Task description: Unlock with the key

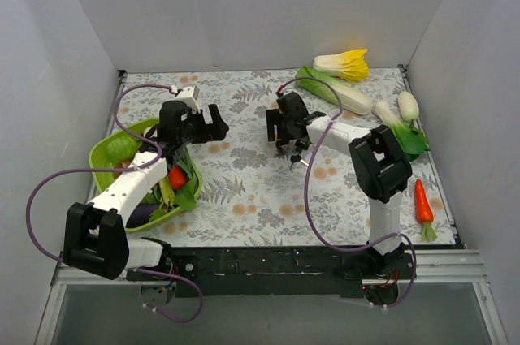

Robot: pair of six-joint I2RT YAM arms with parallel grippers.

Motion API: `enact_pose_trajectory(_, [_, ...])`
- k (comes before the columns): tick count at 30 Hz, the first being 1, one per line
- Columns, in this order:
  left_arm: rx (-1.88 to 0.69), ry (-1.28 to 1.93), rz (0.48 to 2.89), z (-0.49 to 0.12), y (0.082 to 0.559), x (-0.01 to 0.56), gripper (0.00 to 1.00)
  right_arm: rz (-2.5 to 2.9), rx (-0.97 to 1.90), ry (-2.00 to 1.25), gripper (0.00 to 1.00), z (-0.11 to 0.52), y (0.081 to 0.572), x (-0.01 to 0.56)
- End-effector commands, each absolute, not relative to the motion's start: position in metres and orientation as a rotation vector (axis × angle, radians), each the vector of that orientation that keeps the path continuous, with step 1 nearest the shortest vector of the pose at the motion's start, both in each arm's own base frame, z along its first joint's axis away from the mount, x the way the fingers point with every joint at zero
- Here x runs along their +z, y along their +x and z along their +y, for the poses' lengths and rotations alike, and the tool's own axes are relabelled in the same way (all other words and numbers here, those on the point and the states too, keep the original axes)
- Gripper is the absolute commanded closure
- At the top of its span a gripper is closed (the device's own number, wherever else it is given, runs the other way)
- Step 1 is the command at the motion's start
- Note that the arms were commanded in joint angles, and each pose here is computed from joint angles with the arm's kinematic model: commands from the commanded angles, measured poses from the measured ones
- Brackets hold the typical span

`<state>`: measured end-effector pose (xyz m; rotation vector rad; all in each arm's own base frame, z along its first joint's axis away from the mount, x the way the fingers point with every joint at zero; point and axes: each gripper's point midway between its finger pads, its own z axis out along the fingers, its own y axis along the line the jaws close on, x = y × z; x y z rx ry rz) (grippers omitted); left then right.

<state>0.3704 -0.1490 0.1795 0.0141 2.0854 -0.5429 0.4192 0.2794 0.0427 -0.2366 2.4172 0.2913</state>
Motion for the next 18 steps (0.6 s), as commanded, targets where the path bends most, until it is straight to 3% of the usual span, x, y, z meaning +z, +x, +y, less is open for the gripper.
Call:
enact_pose_trajectory(1, [-0.517,-0.025,2.008,-0.138,0.373,0.199,0.02,2.204,0.422,-0.240,0.11,0.292,0.427,0.129])
enact_pose_trajectory(12, [-0.568,-0.220,1.791,-0.103,0.370,0.248,0.02,1.987,0.516,-0.181,0.10,0.227,0.409,0.181])
enact_pose_trajectory(18, [-0.556,-0.130,1.586,-0.095,0.345,0.296,0.02,1.910,0.419,-0.159,0.11,0.175,0.378,0.200])
